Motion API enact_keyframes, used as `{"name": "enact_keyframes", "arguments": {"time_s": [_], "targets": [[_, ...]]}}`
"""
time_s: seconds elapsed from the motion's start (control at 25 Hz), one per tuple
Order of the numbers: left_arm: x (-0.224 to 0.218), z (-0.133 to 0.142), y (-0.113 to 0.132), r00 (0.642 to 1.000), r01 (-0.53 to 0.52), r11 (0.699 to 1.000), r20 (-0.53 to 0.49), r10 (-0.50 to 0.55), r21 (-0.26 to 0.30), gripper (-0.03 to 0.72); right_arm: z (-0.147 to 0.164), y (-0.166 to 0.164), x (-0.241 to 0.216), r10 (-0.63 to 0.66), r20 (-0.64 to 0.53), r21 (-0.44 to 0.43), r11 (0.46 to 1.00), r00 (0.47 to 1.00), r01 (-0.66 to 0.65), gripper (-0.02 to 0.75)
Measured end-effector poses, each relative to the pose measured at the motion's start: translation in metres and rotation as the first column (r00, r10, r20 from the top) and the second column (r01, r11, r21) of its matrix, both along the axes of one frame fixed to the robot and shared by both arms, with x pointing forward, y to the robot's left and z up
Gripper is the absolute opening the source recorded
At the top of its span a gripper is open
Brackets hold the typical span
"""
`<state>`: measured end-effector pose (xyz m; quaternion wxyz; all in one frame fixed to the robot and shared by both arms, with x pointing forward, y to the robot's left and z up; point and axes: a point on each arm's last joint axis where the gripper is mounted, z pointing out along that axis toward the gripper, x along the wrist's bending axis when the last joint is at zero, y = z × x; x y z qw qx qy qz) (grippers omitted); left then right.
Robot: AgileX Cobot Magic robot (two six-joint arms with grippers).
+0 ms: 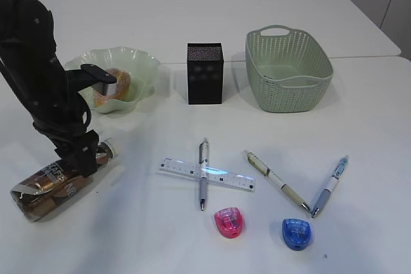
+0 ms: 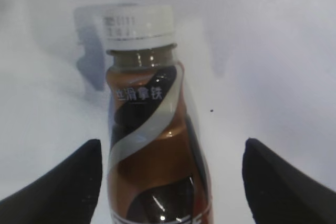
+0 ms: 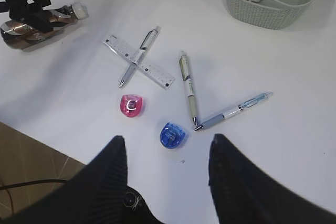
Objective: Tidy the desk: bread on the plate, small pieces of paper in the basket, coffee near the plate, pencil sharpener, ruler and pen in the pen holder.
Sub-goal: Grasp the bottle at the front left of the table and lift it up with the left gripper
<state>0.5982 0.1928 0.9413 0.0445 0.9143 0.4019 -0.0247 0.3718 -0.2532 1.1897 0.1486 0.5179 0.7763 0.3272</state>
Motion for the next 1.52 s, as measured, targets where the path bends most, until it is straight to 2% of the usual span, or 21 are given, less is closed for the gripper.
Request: {"name": "enact_keyframes", "arguments": {"time_s": [0.44, 0.64, 0.96, 1.12, 1.32, 1.52], "targets": [[0.004, -0.028, -0.001, 0.998, 0.006, 1.000, -0.058, -0.005, 0.020, 0.588, 0.000, 0.000, 0.000, 0.003, 0.000, 0.002, 1.000, 1.000, -0.003, 0.407], [0.005, -0.030, -0.001, 0.998, 0.005, 1.000, -0.055, -0.004, 0.018, 0.579, 0.000, 0.000, 0.000, 0.006, 0.001, 0.002, 1.000, 1.000, -0.006, 0.407], [0.006, -0.029, -0.001, 0.999, 0.007, 1.000, -0.043, -0.006, 0.017, 0.426, 0.000, 0.001, 0.000, 0.011, 0.002, 0.006, 1.000, 1.000, -0.011, 0.407], [0.006, -0.029, -0.001, 0.999, 0.009, 1.000, -0.044, -0.008, 0.020, 0.399, 0.000, 0.001, 0.000, 0.012, 0.001, 0.008, 1.000, 1.000, -0.012, 0.407], [0.006, -0.029, -0.001, 0.999, 0.011, 1.000, -0.048, -0.010, 0.023, 0.328, 0.000, 0.001, 0.000, 0.015, 0.001, 0.008, 1.000, 1.000, -0.015, 0.407], [0.005, -0.029, 0.000, 0.998, 0.013, 1.000, -0.060, -0.012, 0.027, 0.319, 0.000, 0.002, -0.001, 0.017, 0.001, 0.011, 1.000, 1.000, -0.017, 0.407]]}}
